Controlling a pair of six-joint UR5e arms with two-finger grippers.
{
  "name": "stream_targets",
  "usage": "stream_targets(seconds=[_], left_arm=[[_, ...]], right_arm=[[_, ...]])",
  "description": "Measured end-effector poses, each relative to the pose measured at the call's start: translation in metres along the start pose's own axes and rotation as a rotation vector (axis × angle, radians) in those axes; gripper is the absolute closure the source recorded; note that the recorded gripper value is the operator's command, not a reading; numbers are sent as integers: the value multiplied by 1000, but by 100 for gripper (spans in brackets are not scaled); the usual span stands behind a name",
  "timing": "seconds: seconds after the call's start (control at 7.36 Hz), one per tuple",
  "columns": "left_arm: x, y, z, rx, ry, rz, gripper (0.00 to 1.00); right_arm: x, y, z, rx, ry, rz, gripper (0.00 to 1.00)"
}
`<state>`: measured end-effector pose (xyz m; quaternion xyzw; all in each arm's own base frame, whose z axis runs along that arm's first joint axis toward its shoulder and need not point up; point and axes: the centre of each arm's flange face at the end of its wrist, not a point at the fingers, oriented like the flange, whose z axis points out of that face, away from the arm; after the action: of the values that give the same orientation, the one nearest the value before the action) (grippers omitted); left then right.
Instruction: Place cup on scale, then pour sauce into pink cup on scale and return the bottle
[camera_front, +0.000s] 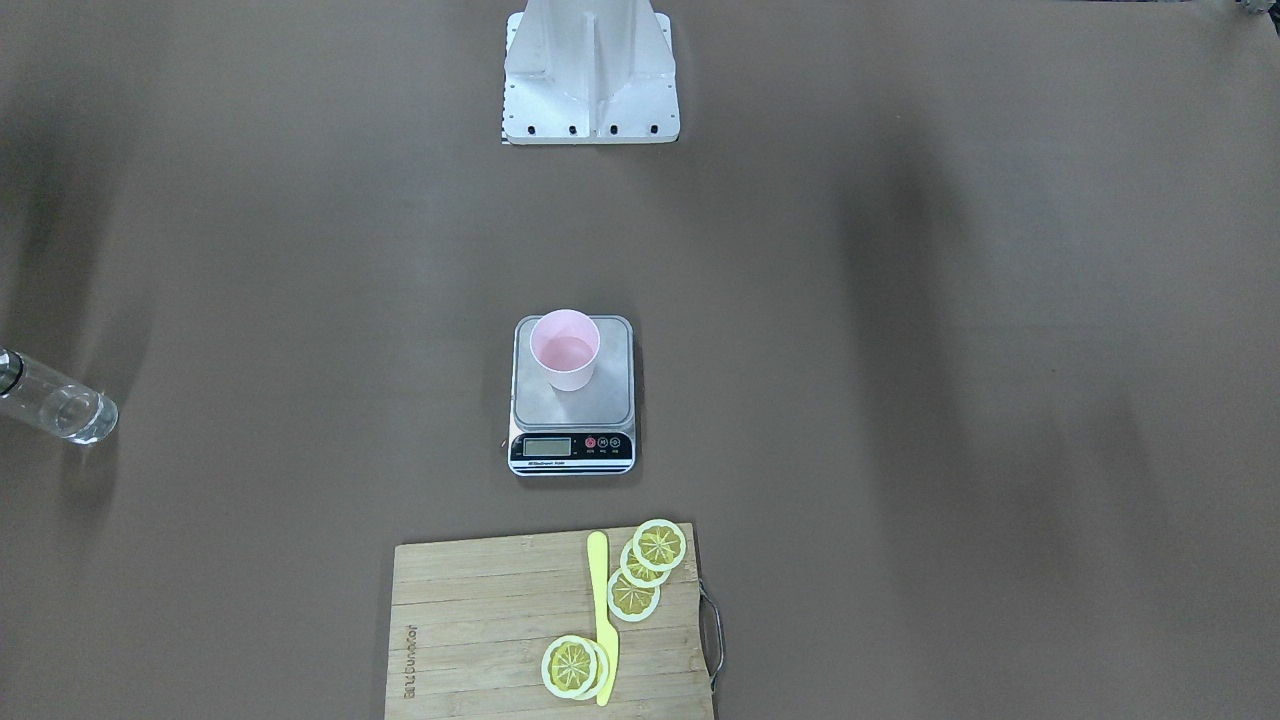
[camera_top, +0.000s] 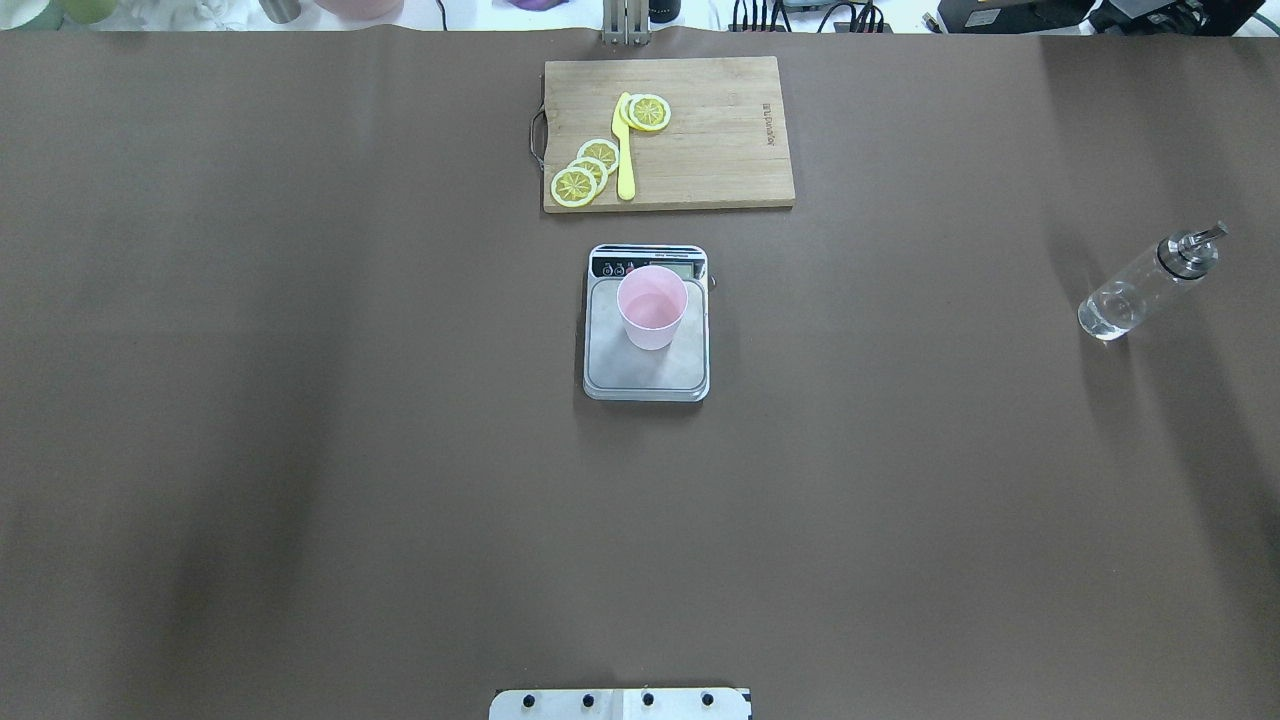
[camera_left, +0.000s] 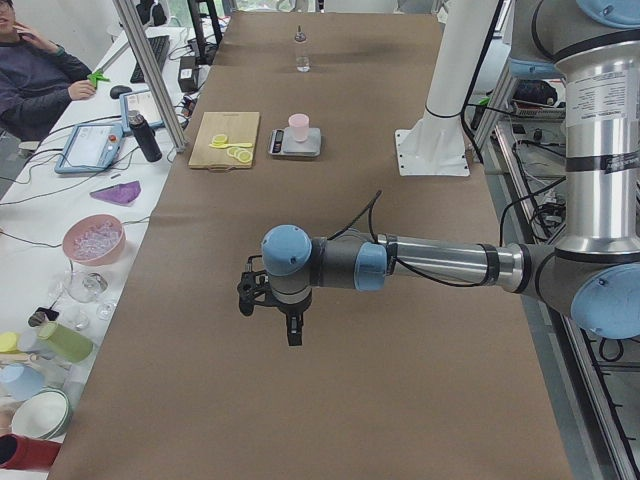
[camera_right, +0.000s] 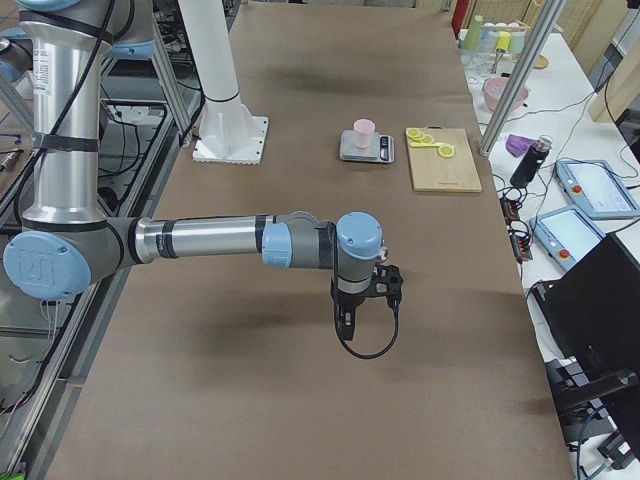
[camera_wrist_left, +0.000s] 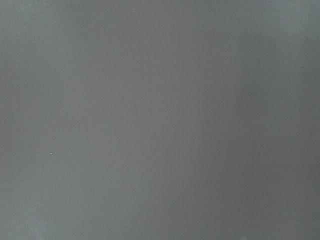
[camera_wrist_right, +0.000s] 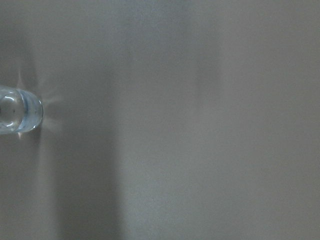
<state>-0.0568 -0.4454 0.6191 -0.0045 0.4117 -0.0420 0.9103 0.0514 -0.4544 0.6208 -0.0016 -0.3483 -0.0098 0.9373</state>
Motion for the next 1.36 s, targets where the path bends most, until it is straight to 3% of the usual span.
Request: stream_targets(seconds=[1.36], left_arm=[[-4, -2, 4, -7, -1, -4, 2]], right_arm=[[-2, 0, -2, 4, 0, -2, 0]])
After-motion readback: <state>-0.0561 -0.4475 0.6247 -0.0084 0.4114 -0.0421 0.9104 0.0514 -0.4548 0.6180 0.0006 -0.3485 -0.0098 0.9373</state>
